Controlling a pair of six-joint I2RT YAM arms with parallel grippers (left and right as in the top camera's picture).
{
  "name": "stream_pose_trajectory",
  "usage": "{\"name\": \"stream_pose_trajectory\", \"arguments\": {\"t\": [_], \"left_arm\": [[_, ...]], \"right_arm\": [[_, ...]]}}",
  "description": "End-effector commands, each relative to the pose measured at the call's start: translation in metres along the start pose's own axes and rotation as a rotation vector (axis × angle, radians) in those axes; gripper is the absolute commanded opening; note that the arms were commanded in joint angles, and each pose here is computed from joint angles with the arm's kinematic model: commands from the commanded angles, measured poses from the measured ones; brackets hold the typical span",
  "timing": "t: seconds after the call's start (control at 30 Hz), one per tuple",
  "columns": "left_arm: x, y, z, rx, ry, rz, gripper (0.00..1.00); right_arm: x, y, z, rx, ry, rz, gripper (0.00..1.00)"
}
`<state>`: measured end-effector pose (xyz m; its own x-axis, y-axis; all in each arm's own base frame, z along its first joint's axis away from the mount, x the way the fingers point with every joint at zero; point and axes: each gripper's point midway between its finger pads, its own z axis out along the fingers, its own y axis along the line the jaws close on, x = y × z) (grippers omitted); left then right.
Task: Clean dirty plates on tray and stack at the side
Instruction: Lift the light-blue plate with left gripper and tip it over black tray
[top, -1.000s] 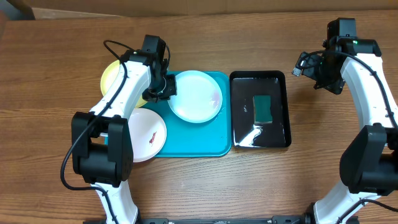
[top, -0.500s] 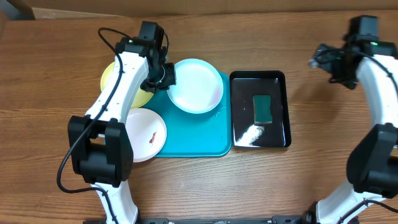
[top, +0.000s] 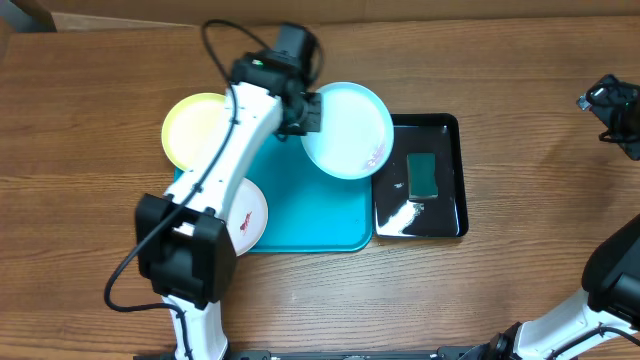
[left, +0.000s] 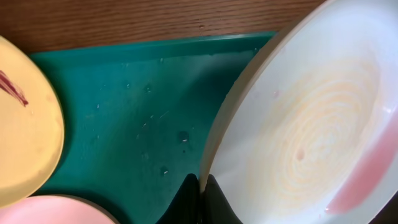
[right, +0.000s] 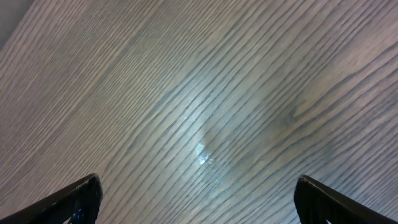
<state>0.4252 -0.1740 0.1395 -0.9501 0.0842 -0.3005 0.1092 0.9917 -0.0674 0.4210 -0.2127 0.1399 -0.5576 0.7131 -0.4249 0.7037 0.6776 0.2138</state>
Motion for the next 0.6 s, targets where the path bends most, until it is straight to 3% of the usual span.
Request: {"name": "stream_pose_trajectory", "arguments": {"t": [0.0, 0.27, 0.57], "left_arm": [[-0.01, -0.011, -0.026, -0.095, -0.102, 0.071, 0.04], [0.005, -0.059, -0.03, -0.098, -0.128, 0.173, 0.04], [0.005, -0.076, -0.043, -0.258, -0.24, 0.262, 0.04]], "right_arm": [[-0.005, -0.001, -0.002, -0.003, -0.012, 0.009, 1.0], [-0.005, -0.001, -0.002, -0.003, -0.012, 0.009, 1.0], [-0.005, -0.001, -0.002, -0.003, -0.012, 0.009, 1.0]]}}
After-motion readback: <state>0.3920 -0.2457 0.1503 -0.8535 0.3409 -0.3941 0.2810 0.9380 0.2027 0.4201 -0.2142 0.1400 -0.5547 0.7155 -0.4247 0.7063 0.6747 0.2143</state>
